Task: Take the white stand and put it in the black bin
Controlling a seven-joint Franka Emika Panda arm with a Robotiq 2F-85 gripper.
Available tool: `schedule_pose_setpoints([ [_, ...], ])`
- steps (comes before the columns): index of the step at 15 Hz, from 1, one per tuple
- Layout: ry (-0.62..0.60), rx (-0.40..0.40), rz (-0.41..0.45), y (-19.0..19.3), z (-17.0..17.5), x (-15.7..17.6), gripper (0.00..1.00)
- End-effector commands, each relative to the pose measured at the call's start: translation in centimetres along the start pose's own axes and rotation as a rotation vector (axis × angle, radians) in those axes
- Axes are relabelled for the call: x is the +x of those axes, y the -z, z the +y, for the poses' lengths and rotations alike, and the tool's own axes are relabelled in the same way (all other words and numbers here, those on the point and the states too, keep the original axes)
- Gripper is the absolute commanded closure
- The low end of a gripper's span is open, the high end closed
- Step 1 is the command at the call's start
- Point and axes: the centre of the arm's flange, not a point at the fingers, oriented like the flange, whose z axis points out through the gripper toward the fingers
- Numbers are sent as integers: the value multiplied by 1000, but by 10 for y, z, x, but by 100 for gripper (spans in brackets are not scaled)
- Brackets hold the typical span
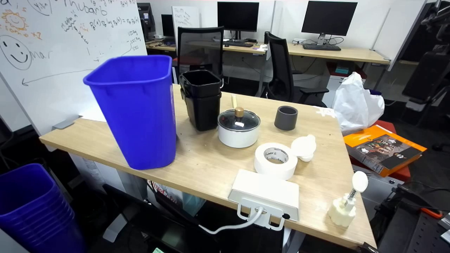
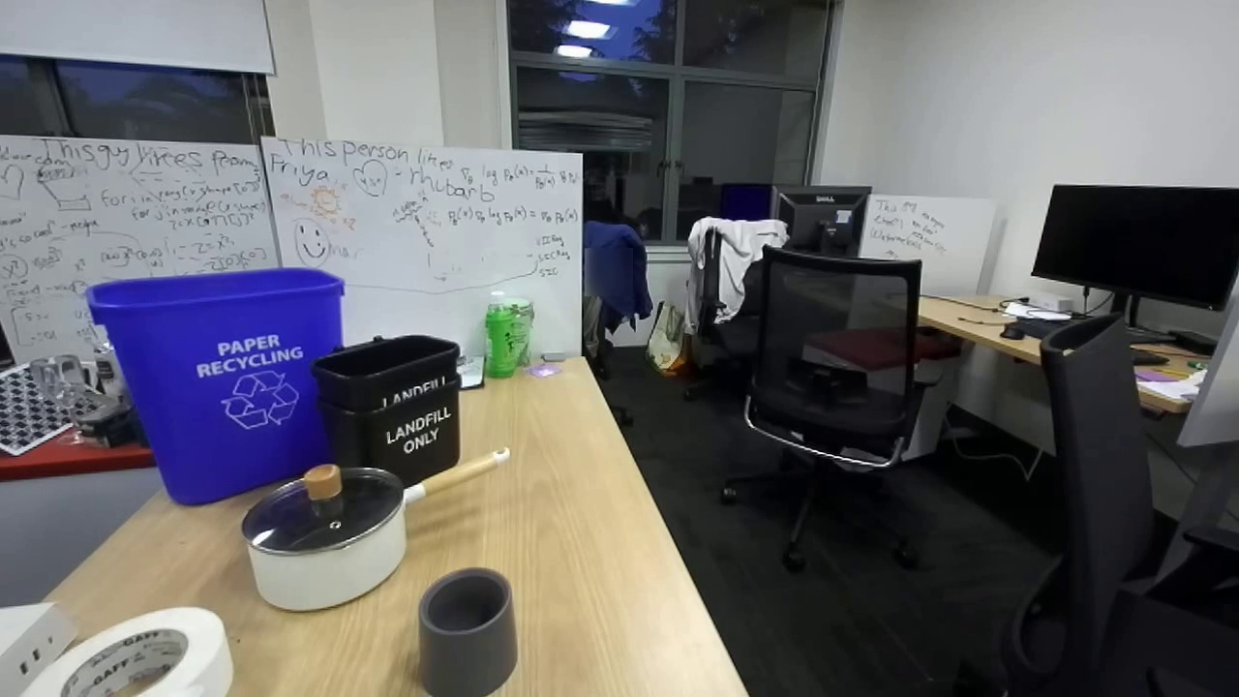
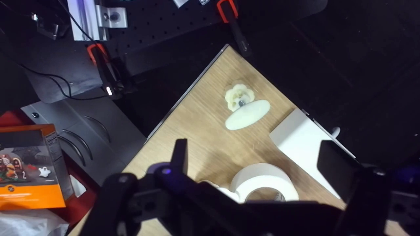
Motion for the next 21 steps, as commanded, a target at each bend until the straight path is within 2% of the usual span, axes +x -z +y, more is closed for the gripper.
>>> schedule_pose_setpoints([
  [1, 1, 0, 1, 0, 0, 0, 0],
  [7, 0, 1, 1, 0, 0, 0, 0],
  [10, -84, -48, 9, -21, 4, -11, 0],
  [15, -217, -63, 15, -50, 8, -21, 0],
  [21, -394, -99, -37, -85, 4, -36, 0],
])
